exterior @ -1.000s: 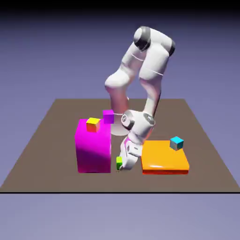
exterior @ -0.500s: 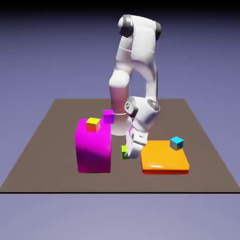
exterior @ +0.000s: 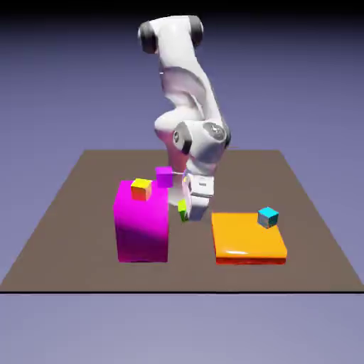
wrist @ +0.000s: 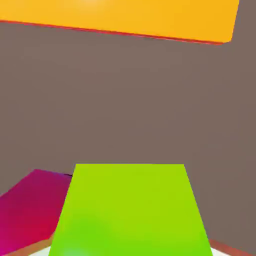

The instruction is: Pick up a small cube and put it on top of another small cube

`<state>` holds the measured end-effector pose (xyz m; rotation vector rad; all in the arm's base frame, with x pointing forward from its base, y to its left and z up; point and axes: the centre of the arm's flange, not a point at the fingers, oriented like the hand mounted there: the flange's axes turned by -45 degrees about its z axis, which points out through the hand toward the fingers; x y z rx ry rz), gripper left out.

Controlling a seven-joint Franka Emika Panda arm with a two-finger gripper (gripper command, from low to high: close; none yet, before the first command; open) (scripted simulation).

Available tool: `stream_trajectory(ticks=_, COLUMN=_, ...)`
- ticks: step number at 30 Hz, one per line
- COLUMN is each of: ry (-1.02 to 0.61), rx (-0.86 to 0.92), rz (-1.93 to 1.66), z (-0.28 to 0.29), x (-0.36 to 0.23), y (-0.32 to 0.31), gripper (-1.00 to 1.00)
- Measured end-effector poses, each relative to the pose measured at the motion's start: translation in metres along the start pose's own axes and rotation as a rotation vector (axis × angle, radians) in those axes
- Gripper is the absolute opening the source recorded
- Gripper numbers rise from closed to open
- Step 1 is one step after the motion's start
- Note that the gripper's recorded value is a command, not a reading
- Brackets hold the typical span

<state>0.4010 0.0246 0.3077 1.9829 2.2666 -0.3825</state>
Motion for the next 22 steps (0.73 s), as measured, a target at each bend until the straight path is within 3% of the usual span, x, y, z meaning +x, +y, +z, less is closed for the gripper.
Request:
stream_trajectory(ticks=12, ry=-0.172, rx=-0.108, rz=0.091, z=-0.112, x=-0.110, y=-0.059, gripper=-1.00)
stream_trajectory(ticks=15, ry=-0.229, rx=-0.100, rz=0.070, z=-0.107, x=-0.105, y=-0.064, gripper=-1.00)
stream_trajectory(ticks=19, ry=-0.231, rx=-0.100, rz=0.071, z=-0.046, x=-0.111, y=-0.057, gripper=-1.00)
stream_trajectory(ticks=20, ry=-0.229, rx=-0.100, rz=0.070, z=-0.039, x=-0.112, y=-0.057, gripper=1.00)
stream_trajectory(ticks=22, ry=-0.230, rx=-0.101, rz=0.070, z=-0.039, x=-0.112, y=-0.057, gripper=1.00)
